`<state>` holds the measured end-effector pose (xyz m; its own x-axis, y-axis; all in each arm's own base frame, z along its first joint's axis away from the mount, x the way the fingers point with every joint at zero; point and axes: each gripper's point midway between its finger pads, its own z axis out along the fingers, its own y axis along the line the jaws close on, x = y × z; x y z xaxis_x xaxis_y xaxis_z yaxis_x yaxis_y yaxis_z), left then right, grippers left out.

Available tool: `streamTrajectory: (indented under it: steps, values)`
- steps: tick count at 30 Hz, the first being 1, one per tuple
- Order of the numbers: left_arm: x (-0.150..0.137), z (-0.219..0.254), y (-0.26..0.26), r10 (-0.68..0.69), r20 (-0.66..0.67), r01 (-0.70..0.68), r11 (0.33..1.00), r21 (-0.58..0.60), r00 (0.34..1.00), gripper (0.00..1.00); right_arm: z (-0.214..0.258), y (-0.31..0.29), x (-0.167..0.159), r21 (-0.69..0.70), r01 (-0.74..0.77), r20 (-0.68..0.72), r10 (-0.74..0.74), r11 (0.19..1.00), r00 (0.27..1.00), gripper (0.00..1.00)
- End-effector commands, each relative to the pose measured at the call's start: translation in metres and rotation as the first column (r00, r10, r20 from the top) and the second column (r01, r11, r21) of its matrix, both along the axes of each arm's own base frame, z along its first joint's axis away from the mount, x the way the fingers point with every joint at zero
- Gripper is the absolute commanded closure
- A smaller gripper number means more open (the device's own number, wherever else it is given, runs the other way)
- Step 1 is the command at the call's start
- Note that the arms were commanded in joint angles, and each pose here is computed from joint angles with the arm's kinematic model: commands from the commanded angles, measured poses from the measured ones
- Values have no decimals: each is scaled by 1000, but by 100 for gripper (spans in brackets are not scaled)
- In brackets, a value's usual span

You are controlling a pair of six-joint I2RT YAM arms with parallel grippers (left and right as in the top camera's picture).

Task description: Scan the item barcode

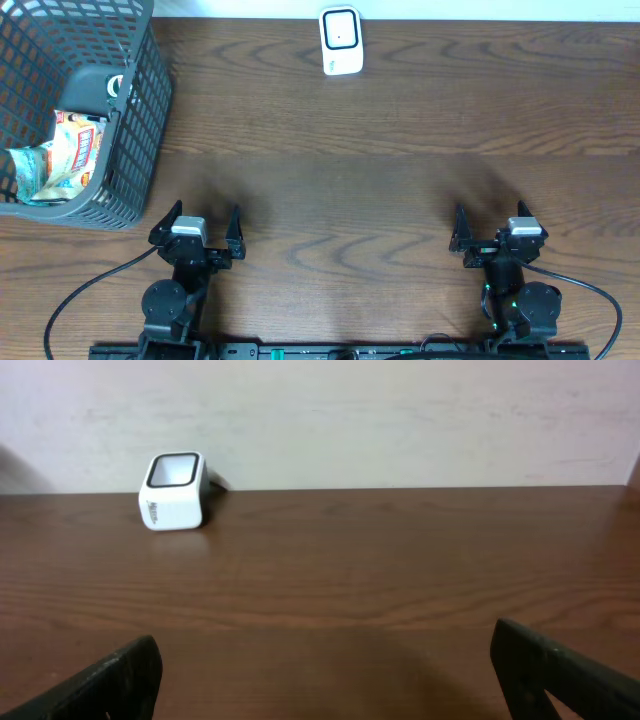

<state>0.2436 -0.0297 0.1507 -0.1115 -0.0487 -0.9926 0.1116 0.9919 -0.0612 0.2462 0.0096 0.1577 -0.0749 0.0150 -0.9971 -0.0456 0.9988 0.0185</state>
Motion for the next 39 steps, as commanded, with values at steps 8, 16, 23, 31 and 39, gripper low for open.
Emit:
streamTrajectory:
  steps: [8, 16, 23, 31, 39]
  values:
    - [-1, -15, 6, 32, -49, -31, 999, 25, 998, 2, -1, 1, 0, -11, -5, 2, 5, 1000, 1000, 1]
    - [-1, -15, 6, 31, -49, -30, 999, 25, 998, 3, -1, 1, 0, -11, -5, 2, 5, 1000, 1000, 1]
    - [-1, -15, 6, 32, -49, -31, 999, 25, 998, 2, -1, 1, 0, -11, -5, 2, 5, 1000, 1000, 1]
    - [-1, -15, 6, 32, -49, -31, 999, 25, 998, 2, -1, 1, 0, -11, -5, 2, 5, 1000, 1000, 1]
    - [-13, -3, -48, -268, -29, 257, 945, -203, 963, 2, -1, 1, 0, -11, -5, 2, 5, 1000, 1000, 1]
